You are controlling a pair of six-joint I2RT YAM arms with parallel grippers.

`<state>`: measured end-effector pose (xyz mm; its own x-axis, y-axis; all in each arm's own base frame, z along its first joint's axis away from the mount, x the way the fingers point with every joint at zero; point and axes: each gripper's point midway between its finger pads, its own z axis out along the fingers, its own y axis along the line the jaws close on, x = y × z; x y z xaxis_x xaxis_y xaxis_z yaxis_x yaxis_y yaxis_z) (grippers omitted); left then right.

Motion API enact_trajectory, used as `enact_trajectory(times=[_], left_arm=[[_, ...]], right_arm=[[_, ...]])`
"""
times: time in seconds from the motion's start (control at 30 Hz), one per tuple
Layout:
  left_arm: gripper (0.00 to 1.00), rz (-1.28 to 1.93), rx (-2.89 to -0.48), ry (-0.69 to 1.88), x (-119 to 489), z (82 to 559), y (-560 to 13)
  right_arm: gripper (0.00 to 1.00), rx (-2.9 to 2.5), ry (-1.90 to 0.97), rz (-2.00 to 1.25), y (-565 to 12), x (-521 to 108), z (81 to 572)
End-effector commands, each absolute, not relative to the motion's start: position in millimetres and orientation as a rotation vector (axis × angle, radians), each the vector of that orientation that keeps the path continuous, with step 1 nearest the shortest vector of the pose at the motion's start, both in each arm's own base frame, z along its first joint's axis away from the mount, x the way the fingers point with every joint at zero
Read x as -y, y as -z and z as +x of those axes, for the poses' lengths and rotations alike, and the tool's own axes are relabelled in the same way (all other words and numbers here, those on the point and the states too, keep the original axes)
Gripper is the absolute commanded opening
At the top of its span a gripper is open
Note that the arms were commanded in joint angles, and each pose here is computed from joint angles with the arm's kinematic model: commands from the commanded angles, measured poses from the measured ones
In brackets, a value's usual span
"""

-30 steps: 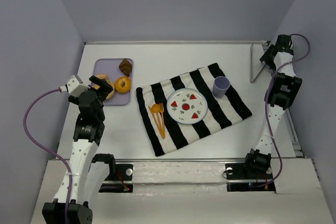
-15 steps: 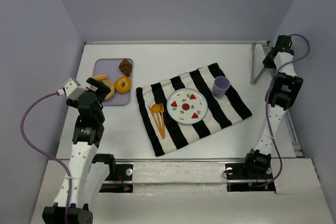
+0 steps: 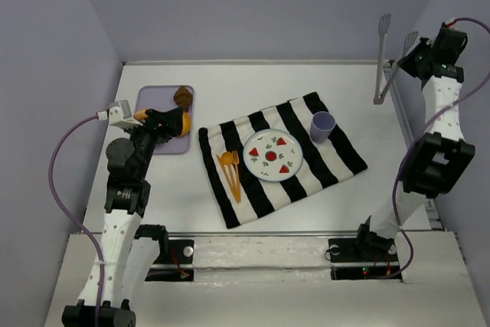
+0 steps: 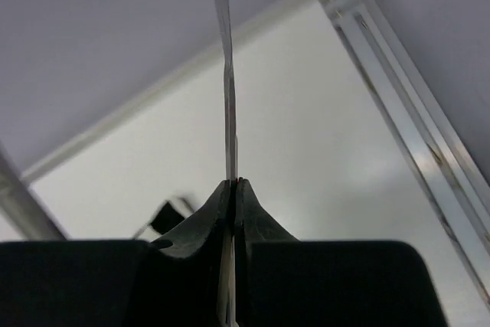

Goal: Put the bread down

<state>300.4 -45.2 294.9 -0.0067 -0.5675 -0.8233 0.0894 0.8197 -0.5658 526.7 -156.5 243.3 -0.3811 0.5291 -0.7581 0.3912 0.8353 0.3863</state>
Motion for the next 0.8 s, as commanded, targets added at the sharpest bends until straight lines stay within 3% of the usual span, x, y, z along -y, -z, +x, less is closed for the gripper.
enact_trajectory(times=[0.0,0.07,0.23,0.4,0.53,0.77], left_arm=[[0.99,0.086,-1.342,0.906,125.8,265.5,-347.5],[0.99,0.171,-1.322,0.978,142.6,255.0,-352.5],[0.99,0.424,-1.181,1.127,190.5,220.0,-379.2],[0.99,0.704,-1.036,1.222,253.5,178.2,-381.9],[0.99,0.822,-0.926,1.304,289.6,164.3,-381.4],[0.99,0.815,-0.982,1.354,327.3,187.8,-381.5]], right_arm=[[0.07,-1.8,-0.494,0.494,-323.3,92.6,491.6],[0.07,-1.71,-0.647,0.368,-364.3,44.8,466.1],[0.07,-1.684,-0.888,0.115,-381.5,-82.5,414.8],[0.07,-1.47,-1.321,-0.215,-412.1,-181.2,338.0],[0.07,-1.321,-1.597,-0.417,-423.7,-221.4,283.2],[0.07,-1.322,-1.718,-0.434,-412.3,-250.1,265.9]])
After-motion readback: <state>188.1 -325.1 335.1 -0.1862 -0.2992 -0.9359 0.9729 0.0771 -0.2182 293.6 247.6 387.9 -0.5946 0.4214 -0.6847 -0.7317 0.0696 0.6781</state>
